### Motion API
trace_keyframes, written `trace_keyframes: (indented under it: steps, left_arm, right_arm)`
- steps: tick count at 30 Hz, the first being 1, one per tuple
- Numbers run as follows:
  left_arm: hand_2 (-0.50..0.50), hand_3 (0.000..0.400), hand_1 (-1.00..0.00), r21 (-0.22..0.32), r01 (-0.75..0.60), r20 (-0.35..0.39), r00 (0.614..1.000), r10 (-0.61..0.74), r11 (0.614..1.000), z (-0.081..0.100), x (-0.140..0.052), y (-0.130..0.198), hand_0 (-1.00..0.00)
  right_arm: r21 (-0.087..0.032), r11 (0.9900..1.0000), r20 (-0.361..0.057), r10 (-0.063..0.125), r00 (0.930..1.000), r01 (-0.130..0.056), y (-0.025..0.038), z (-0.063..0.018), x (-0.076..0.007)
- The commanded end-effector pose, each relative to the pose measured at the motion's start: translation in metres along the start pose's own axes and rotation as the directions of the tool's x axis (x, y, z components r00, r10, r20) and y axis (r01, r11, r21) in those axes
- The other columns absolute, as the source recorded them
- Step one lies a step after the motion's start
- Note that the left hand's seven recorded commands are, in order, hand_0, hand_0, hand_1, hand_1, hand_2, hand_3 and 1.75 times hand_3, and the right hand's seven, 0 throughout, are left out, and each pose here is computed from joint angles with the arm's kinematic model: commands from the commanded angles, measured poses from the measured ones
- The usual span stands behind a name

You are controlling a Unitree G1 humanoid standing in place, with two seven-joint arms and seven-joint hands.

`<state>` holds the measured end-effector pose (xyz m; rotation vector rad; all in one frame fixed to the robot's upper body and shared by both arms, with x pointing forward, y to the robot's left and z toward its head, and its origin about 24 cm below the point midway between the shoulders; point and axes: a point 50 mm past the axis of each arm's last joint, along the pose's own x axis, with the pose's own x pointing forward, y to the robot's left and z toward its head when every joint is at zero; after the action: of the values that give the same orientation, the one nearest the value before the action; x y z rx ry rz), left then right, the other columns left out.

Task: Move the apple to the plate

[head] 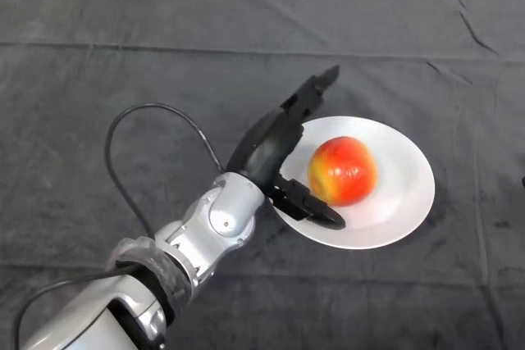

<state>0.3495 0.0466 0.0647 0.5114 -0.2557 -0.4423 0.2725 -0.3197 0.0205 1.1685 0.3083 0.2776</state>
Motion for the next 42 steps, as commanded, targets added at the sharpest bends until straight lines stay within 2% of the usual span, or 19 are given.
trace_keyframes:
  steps: [1,10,19,29,42]
  left_arm:
    - [0.00,0.000,0.00,0.031,-0.068,0.063,0.996,0.066,0.997,0.016,0.014,0.035,0.00]
    - [0.00,0.000,0.00,0.008,-0.222,0.124,0.968,0.220,0.975,0.021,0.006,0.089,0.00]
    - [0.00,0.000,0.00,0.002,-0.410,0.158,0.901,0.404,0.912,0.019,-0.019,0.151,0.00]
    - [0.00,0.000,0.00,0.022,-0.614,0.152,0.782,0.605,0.789,0.004,-0.070,0.205,0.00]
    - [0.00,0.000,0.00,0.064,-0.793,0.085,0.610,0.788,0.607,-0.019,-0.134,0.241,0.00]
  right_arm:
    - [-0.006,1.0000,0.023,-0.004,0.9997,0.004,-0.0003,0.0067,-0.0074]
    - [-0.007,1.0000,0.023,-0.004,0.9997,0.004,-0.0004,0.0066,-0.0074]
    - [-0.008,1.0000,0.022,-0.004,0.9997,0.004,-0.0004,0.0066,-0.0074]
    - [-0.009,0.9999,0.022,-0.004,0.9997,0.005,-0.0005,0.0065,-0.0073]
    - [-0.010,0.9999,0.022,-0.005,0.9997,0.005,-0.0006,0.0064,-0.0073]
